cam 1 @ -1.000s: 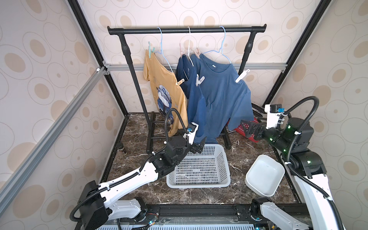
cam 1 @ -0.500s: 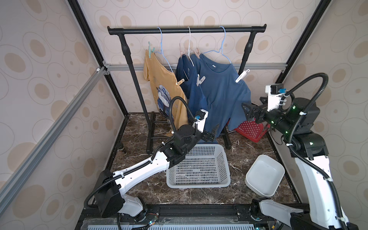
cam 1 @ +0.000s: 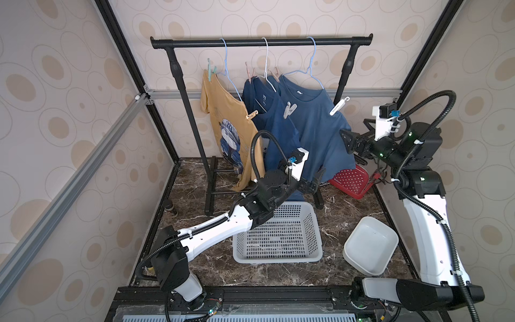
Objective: Remove the clothespins securing t-shirts to the hanger
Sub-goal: Pick up the hanger from the clothes rail.
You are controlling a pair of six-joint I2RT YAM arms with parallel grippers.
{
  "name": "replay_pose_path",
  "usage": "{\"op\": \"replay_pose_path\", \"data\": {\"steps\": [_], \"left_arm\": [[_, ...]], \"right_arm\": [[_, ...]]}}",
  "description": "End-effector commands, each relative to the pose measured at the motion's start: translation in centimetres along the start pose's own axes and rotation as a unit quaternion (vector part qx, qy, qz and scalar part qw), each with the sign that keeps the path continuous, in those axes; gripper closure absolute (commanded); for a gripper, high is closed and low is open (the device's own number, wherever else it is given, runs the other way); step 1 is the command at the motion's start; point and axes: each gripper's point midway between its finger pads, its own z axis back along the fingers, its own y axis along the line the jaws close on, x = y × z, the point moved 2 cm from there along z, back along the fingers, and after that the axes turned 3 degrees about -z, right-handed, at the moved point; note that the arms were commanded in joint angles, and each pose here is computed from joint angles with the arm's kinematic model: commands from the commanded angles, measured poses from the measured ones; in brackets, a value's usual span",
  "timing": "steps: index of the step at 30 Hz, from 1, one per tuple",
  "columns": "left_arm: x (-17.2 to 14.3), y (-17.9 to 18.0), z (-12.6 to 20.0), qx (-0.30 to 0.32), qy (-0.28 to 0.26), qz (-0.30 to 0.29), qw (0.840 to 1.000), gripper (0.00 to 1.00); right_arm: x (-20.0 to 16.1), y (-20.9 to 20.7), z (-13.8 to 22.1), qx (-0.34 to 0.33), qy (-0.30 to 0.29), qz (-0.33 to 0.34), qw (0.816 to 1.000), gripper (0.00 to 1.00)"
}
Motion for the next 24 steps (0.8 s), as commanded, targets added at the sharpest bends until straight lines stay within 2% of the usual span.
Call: {"op": "replay_pose_path", "data": {"steps": [1,5,10,14,17,24], "left_arm": [[0.6,-3.8,-0.3,-0.028,-0.026,-0.022,0.999,0.01],[-0.5,-7.1,-0.5,-0.039,-0.027,-0.028,0.998,0.01],[-1.5,-8.6,-1.0,-0.04,-0.02,-0.023,0.999,0.01],[-0.2,-8.3,-2.3,-0.032,-0.006,-0.049,0.998,0.01],[1.0,-7.2,-3.3,-0.033,0.005,-0.047,0.998,0.01],[2.7,-2.8,-4.1,-0.001,-0.006,-0.037,0.999,0.01]], "right_arm": [[2.1,0.1,-0.2,0.027,-0.034,0.017,0.999,0.0],[2.1,-0.2,-0.7,0.032,-0.036,0.012,0.999,0.0],[1.8,-0.1,-0.6,0.037,-0.033,0.012,0.999,0.0],[1.3,0.1,-0.6,0.047,-0.022,0.021,0.998,0.0],[0.8,0.1,-0.7,0.056,-0.02,0.028,0.998,0.0],[0.9,-0.3,-1.1,0.065,-0.031,0.035,0.997,0.01]]}}
